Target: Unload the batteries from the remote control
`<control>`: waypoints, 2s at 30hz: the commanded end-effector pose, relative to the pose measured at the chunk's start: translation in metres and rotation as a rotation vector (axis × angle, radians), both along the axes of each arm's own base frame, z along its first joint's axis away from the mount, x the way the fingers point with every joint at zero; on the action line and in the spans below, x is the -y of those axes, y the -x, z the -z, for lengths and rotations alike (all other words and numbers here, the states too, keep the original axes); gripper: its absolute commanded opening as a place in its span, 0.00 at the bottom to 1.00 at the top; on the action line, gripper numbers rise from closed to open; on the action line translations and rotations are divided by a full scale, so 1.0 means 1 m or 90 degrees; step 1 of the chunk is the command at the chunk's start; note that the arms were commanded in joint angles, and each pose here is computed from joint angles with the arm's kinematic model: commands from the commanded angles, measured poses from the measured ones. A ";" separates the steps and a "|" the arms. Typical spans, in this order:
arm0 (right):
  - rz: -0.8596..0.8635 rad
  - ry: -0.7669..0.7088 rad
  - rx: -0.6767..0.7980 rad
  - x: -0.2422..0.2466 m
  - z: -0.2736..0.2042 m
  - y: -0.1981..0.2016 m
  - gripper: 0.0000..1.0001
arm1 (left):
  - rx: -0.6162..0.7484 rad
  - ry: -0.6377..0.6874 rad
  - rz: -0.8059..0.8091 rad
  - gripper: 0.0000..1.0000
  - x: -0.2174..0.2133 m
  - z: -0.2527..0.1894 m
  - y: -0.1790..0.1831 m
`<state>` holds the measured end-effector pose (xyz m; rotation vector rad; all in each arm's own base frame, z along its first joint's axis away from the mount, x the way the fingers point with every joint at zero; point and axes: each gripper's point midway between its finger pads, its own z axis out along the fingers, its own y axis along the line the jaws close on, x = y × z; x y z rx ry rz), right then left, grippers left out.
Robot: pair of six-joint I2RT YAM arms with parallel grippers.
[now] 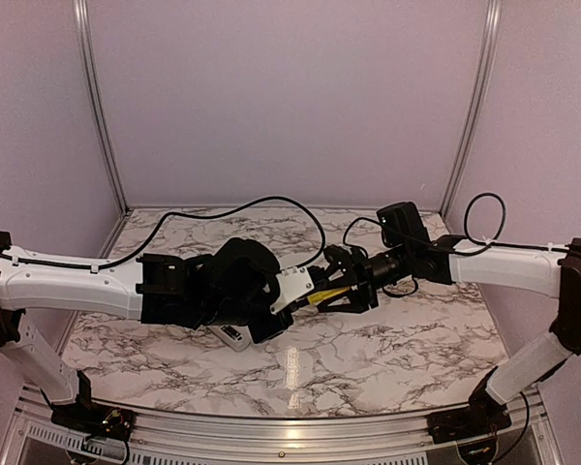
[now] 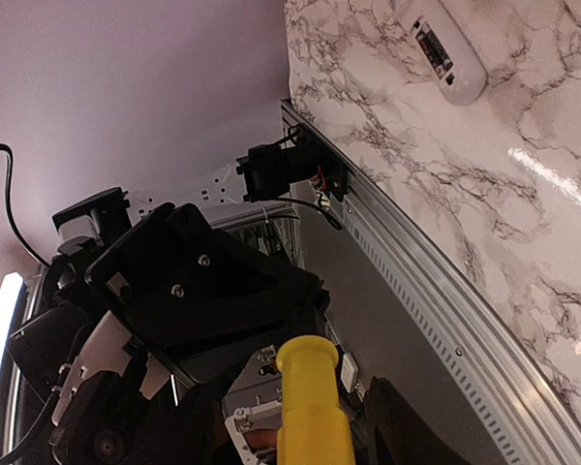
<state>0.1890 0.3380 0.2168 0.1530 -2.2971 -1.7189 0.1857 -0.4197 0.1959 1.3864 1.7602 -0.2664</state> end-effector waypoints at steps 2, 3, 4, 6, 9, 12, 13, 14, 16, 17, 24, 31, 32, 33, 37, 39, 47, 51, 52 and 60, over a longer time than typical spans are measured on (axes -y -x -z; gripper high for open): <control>0.005 -0.022 0.030 -0.009 -0.017 -0.008 0.49 | 0.009 0.022 0.019 0.00 0.009 -0.015 0.004; 0.005 -0.022 0.032 -0.009 -0.017 -0.009 0.46 | 0.009 0.022 0.020 0.00 0.009 -0.015 0.004; 0.004 -0.023 0.032 -0.009 -0.018 -0.009 0.44 | 0.009 0.023 0.022 0.00 0.009 -0.016 0.005; 0.004 -0.023 0.035 -0.010 -0.017 -0.009 0.41 | 0.009 0.025 0.028 0.00 0.010 -0.017 0.007; 0.003 -0.023 0.036 -0.011 -0.017 -0.011 0.35 | 0.011 0.023 0.028 0.00 0.009 -0.017 0.007; 0.002 -0.021 0.036 -0.011 -0.017 -0.011 0.31 | 0.012 0.021 0.030 0.00 0.010 -0.016 0.007; 0.001 -0.021 0.036 -0.011 -0.017 -0.011 0.30 | 0.013 0.020 0.030 0.00 0.011 -0.016 0.007; 0.001 -0.020 0.036 -0.010 -0.016 -0.010 0.30 | 0.013 0.021 0.029 0.00 0.011 -0.016 0.007; 0.000 -0.019 0.035 -0.010 -0.016 -0.010 0.28 | 0.014 0.022 0.030 0.00 0.011 -0.016 0.008; 0.000 -0.019 0.035 -0.010 -0.015 -0.010 0.27 | 0.015 0.022 0.030 0.00 0.012 -0.016 0.008; -0.004 -0.022 0.039 -0.010 -0.016 -0.009 0.14 | 0.020 0.019 0.037 0.00 0.014 -0.015 0.009; -0.016 -0.025 0.044 -0.009 -0.016 -0.006 0.00 | 0.011 0.030 0.041 0.04 0.016 -0.019 0.011; -0.018 -0.024 0.046 -0.009 -0.017 -0.006 0.00 | -0.005 0.030 0.055 0.15 0.018 -0.019 0.016; -0.022 -0.027 0.053 -0.009 -0.019 -0.005 0.00 | -0.019 0.028 0.065 0.27 0.019 -0.020 0.020; -0.034 -0.038 0.101 -0.008 -0.030 -0.005 0.00 | -0.020 0.053 0.038 0.68 0.007 -0.032 0.019; -0.038 -0.032 0.124 -0.006 -0.032 -0.005 0.00 | -0.004 0.070 0.007 0.94 -0.007 -0.041 0.015; -0.035 0.000 0.179 0.000 -0.031 -0.007 0.00 | 0.031 0.016 -0.014 0.99 -0.069 -0.039 0.020; -0.033 0.002 0.204 0.003 -0.037 -0.008 0.00 | 0.058 0.032 0.000 0.99 -0.094 -0.046 0.025; -0.033 0.001 0.213 0.004 -0.039 -0.008 0.00 | 0.064 0.035 0.001 0.99 -0.099 -0.047 0.026; -0.040 0.025 0.259 0.010 -0.041 -0.010 0.00 | 0.056 -0.052 0.012 0.99 -0.130 -0.016 0.024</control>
